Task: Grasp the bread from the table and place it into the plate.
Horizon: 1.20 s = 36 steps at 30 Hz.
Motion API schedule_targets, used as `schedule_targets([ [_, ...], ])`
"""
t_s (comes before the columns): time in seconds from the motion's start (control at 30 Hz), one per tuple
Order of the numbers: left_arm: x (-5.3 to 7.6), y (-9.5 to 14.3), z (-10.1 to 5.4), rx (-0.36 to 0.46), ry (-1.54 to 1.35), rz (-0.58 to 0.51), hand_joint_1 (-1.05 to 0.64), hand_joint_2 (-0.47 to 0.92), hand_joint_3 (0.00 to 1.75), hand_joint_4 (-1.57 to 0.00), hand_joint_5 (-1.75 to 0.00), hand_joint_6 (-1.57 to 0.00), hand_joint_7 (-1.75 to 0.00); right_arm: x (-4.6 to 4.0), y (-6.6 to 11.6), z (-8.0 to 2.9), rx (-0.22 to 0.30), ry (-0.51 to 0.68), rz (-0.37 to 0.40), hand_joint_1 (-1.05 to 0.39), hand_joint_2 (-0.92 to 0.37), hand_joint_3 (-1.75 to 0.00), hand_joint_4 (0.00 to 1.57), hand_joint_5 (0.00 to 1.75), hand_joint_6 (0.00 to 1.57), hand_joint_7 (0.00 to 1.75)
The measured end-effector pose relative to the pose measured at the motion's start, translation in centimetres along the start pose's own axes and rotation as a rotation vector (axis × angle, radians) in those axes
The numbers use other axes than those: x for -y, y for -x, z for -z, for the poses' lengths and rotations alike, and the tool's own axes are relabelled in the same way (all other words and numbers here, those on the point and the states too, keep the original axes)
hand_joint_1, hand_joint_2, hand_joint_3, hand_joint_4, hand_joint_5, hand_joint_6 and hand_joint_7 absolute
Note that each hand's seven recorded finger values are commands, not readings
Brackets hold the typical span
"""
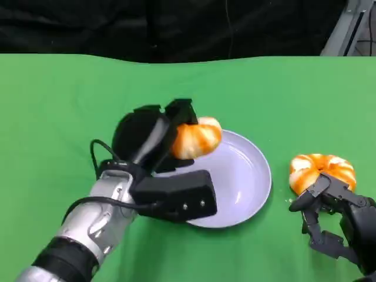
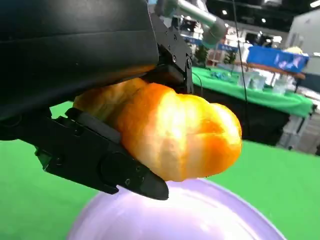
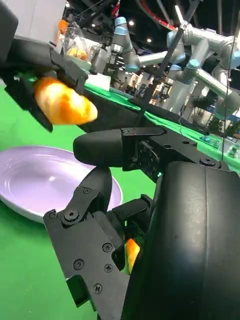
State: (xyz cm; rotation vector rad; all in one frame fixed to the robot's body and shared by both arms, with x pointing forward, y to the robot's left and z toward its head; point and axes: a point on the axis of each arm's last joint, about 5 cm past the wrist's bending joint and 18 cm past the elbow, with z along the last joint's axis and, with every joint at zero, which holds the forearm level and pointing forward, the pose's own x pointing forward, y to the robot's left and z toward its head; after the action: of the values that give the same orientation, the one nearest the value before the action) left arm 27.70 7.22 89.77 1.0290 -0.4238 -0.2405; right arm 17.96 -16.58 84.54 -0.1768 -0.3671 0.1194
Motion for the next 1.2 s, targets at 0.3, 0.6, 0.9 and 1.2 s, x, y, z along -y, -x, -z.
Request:
schedule_targets([
  [0.3, 1.9, 0.1, 0.3, 0.013, -0.010, 0.046, -0.02, 0.86, 0.17, -0.72, -1.75, -0.58, -1.74, -0.10, -0.1, -0.3, 0.005, -0.001, 0.010, -0.14, -0.67, -0.94, 0.76, 1.75, 0.70, 1.53],
  [0.6, 3.1, 0.2, 0.6, 0.019, -0.003, 0.054, -0.07, 0.88, 0.07, -0.71, -1.75, -0.72, -1.49, -0.16, 0.0, -0.3, 0.003, -0.003, 0.012, -0.15, -0.67, -0.94, 0.76, 1.75, 0.70, 1.53],
  [0.9, 3.6, 0.3, 0.6, 0.028, -0.009, 0.094, -0.09, 0.92, 0.12, -0.66, -1.32, -0.66, -1.20, -0.17, 0.0, -0.3, 0.003, -0.002, 0.012, -0.16, -0.67, -0.94, 0.77, 1.75, 0.70, 1.53],
  [1.2, 2.7, -0.4, 0.5, 0.054, -0.064, 0.279, -0.79, 0.92, 0.55, -0.40, 0.00, -0.56, -0.01, -0.19, 0.0, -0.3, 0.002, 0.003, 0.014, -0.18, -0.68, -0.92, 0.77, 1.75, 0.70, 1.53],
])
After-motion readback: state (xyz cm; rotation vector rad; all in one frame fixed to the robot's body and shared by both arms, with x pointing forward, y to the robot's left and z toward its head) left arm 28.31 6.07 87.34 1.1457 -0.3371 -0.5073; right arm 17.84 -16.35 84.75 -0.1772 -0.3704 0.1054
